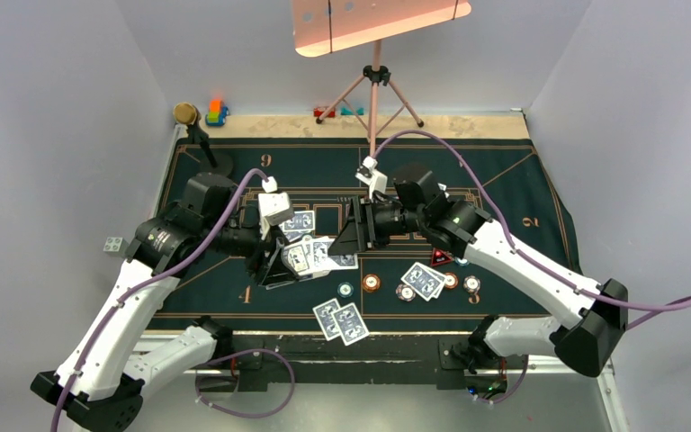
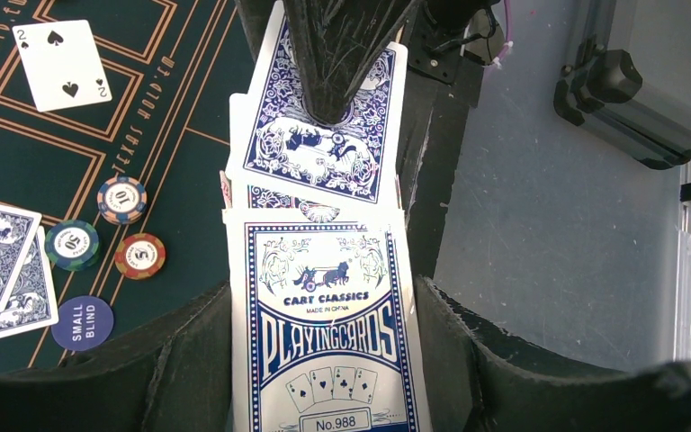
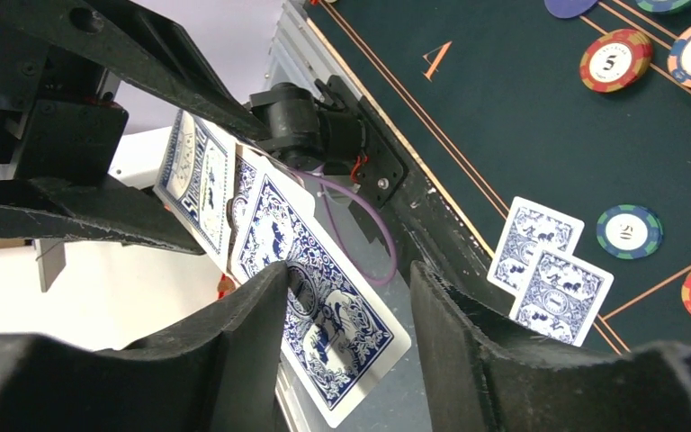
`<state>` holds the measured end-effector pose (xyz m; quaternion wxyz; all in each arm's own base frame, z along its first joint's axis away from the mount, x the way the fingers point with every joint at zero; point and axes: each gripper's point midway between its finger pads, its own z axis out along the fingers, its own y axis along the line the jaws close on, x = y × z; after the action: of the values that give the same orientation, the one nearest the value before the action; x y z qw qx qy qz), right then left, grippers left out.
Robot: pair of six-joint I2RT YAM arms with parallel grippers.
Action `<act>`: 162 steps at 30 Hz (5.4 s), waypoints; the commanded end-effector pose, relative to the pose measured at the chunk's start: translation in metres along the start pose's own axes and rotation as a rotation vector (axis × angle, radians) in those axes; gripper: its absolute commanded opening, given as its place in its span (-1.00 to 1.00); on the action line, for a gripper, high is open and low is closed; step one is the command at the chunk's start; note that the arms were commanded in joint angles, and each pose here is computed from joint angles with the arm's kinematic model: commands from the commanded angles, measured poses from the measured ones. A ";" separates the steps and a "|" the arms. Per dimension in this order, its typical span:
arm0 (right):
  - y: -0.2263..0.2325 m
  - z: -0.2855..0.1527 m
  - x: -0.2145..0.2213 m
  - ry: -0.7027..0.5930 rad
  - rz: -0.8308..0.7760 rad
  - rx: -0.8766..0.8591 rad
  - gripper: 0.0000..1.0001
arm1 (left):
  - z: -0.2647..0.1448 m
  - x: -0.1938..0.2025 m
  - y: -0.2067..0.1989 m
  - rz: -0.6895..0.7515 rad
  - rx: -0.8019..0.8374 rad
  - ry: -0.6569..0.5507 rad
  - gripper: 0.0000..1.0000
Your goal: Distribute texas hold em gaming equipment
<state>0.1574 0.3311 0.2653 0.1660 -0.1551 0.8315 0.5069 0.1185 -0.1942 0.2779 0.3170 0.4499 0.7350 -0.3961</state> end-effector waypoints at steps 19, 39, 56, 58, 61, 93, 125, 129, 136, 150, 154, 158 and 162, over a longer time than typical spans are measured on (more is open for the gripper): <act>0.021 -0.047 -0.032 -0.125 -0.085 0.112 -0.57 | -0.004 -0.014 -0.009 0.052 0.026 -0.073 -1.00; -0.066 -0.060 -0.087 -0.134 -0.124 0.581 -1.00 | -0.010 -0.010 -0.027 0.062 0.082 -0.082 -1.00; -0.207 -0.021 -0.125 0.047 -0.324 1.450 -1.00 | -0.017 -0.007 -0.040 0.065 0.121 -0.078 -1.00; -0.216 -0.004 -0.122 0.084 -0.349 1.483 -1.00 | -0.017 -0.007 -0.041 0.065 0.122 -0.078 -1.00; -0.233 0.012 -0.121 0.103 -0.388 1.540 -1.00 | -0.018 -0.007 -0.041 0.067 0.122 -0.077 -1.00; -0.195 0.064 -0.113 0.010 -0.213 1.064 0.18 | -0.020 -0.010 -0.039 0.073 0.107 -0.067 -1.00; 0.062 -0.007 -0.020 -0.092 -0.046 -0.228 0.91 | -0.014 -0.024 -0.029 0.084 0.093 -0.098 -1.00; 0.048 0.006 -0.005 -0.039 0.000 -0.235 0.85 | -0.013 -0.024 -0.028 0.087 0.091 -0.097 -1.00; 0.044 0.009 0.005 -0.006 0.024 -0.255 0.52 | -0.014 -0.025 -0.028 0.095 0.090 -0.101 -1.00; 0.030 -0.003 0.016 0.008 0.018 -0.151 0.07 | -0.016 -0.025 -0.031 0.100 0.092 -0.102 -1.00; 0.026 -0.006 0.017 0.011 0.014 -0.117 0.05 | -0.017 -0.026 -0.032 0.102 0.092 -0.104 -1.00; 0.026 -0.010 0.015 -0.003 0.008 -0.095 0.04 | -0.017 -0.024 -0.031 0.101 0.089 -0.101 -1.00; 0.036 -0.013 0.010 -0.026 0.008 -0.137 0.48 | -0.016 -0.023 -0.030 0.098 0.086 -0.100 -1.00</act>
<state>0.1312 0.3359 0.2688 0.1335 -0.1465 0.8131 0.5473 0.0996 -0.1961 0.2939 0.3220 0.4676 0.7036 -0.4272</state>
